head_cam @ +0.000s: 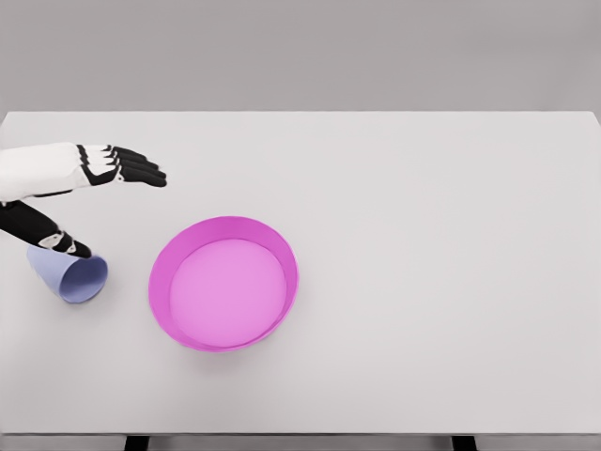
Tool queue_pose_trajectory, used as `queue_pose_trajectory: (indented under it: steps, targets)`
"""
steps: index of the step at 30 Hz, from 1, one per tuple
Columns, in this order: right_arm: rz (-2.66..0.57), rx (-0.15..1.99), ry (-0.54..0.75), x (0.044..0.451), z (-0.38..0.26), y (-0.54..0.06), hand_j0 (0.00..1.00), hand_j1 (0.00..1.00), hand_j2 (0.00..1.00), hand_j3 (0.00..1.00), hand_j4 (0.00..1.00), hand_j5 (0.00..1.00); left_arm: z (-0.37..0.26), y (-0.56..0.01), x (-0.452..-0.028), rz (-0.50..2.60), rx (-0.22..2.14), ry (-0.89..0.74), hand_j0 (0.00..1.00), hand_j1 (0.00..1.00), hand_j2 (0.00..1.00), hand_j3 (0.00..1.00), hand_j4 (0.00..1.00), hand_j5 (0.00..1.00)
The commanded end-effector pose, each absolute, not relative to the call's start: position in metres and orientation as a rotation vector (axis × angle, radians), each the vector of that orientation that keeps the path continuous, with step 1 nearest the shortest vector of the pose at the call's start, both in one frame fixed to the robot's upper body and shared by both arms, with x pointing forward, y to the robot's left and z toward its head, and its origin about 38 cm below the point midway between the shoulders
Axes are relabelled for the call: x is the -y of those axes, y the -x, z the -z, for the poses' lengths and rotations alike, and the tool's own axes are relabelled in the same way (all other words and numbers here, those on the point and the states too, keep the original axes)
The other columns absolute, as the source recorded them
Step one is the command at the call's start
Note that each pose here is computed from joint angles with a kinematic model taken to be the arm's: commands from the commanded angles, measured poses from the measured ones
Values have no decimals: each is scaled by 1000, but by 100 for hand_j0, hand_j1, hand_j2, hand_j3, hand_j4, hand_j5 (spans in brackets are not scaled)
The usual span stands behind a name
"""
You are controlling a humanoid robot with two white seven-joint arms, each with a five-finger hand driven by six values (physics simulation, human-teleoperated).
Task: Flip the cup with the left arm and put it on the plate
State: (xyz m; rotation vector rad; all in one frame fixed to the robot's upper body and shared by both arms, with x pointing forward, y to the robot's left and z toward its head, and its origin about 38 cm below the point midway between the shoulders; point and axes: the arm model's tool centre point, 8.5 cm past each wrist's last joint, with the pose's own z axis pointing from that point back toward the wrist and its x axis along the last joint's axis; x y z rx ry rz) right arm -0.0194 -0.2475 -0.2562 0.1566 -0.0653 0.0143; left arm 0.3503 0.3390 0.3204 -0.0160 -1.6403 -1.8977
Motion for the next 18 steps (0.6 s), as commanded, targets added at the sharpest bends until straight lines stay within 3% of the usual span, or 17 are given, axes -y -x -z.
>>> queue_pose_trajectory:
  steps: [1,10,18]
  targets:
    - [-15,63,-158,247,256,20,100,100,100,100,100,100,-322,-350,-341,1887,1637,19,100,100,100,100,100,100]
    - [-12,56,-157,247,256,24,100,100,100,100,100,100,-317,-348,-342,1888,1613,35,100,100,100,100,100,100]
    - [-13,56,-157,247,256,24,100,100,100,100,100,100,-307,-340,-389,1851,1429,-37,100,100,100,100,100,100]
